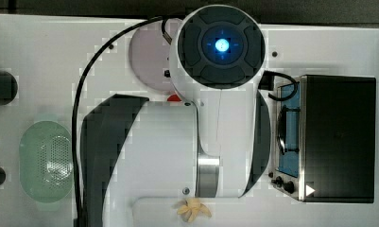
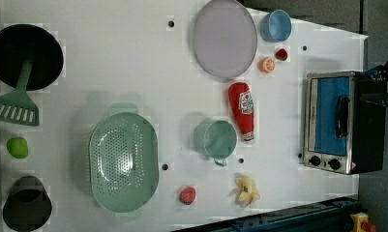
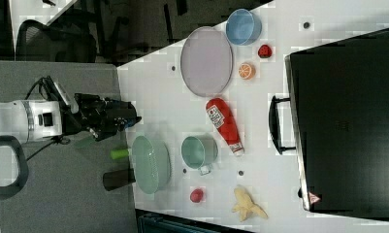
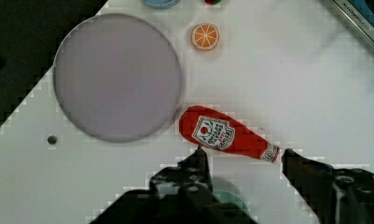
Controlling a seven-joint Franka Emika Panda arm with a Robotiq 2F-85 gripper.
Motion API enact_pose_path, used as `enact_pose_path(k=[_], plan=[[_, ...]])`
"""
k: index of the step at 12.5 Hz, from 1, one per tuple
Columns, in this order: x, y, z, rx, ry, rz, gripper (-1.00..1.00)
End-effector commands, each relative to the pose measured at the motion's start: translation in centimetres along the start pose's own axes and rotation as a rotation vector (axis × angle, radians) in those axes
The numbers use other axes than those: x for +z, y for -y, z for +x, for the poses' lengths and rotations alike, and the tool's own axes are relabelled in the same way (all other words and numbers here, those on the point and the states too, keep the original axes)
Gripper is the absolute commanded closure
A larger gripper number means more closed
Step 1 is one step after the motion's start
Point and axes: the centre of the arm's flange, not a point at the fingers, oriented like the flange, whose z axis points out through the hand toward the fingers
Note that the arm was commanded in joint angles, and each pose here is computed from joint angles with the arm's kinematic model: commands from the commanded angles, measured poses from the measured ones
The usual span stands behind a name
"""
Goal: Pick Ketchup from the table and place it in strainer.
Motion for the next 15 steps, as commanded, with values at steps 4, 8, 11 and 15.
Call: enact_pose_path(k=[4,8,11,15], plan=[[-4.6,-6.0,-3.2,0.003,0.018,-0.023,-1.00],[0.6,-3.9,-2.4,-0.062,0.052,-0.051,-1.00],[6.0,-2.2,-1.9,-0.225,0.091,-0.071,-1.00],[12.7,-0.3,-1.8,-0.541,0.099,-0.047,-1.00]])
